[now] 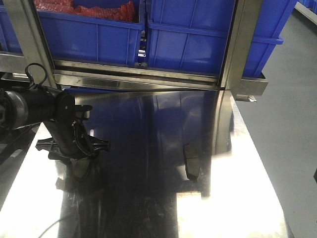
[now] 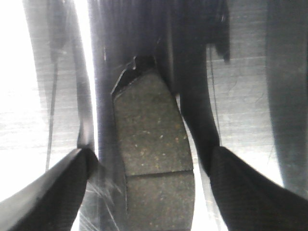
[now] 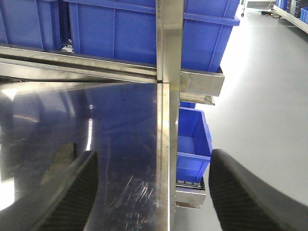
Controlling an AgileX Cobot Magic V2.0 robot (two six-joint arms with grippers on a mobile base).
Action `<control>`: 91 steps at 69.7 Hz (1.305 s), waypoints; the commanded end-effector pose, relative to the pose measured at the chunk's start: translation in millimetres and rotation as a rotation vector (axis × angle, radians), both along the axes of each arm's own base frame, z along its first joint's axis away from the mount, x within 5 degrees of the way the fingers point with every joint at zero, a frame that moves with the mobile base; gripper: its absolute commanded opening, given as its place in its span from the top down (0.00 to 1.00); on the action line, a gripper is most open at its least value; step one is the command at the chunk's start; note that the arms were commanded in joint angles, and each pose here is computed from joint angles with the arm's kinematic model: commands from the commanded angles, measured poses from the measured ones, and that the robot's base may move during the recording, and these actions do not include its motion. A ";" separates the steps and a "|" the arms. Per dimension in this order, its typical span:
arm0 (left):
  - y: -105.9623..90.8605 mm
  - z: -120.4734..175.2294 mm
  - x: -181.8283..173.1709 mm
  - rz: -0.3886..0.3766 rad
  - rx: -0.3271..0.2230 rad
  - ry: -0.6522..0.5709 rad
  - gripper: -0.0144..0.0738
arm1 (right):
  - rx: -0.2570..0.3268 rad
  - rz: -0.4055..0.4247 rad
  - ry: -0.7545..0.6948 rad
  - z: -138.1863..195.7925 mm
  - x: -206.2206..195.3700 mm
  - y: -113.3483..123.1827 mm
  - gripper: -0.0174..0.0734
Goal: Move and align brake pads A on conveyor
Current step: 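Lower the open left gripper over the brake pad nearest it, then close the left gripper on the brake pad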
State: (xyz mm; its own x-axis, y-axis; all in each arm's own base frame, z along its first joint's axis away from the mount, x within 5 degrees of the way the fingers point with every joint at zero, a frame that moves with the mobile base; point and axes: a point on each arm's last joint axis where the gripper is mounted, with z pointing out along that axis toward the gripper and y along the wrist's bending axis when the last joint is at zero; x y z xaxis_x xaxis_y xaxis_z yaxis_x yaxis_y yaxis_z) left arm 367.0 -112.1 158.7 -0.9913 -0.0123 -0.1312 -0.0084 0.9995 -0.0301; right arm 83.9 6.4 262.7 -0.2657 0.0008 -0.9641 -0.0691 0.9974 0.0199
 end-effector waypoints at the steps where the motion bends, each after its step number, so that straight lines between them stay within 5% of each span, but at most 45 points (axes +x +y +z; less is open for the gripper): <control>1: -0.4 11.7 -5.1 0.017 -0.006 0.028 0.23 | -0.005 -0.006 -0.091 15.1 2.4 -0.6 0.29; 16: -0.2 8.0 -5.6 -0.002 0.002 0.046 0.32 | -0.005 -0.006 -0.091 15.1 2.4 -0.6 0.29; 52: -3.2 25.8 0.7 -0.036 -0.019 -0.009 0.75 | -0.005 -0.006 -0.091 15.1 2.4 -0.6 0.29; 91: 10.9 118.7 -16.1 -0.084 0.005 -0.328 0.83 | -0.005 -0.006 -0.091 15.1 2.4 -0.6 0.29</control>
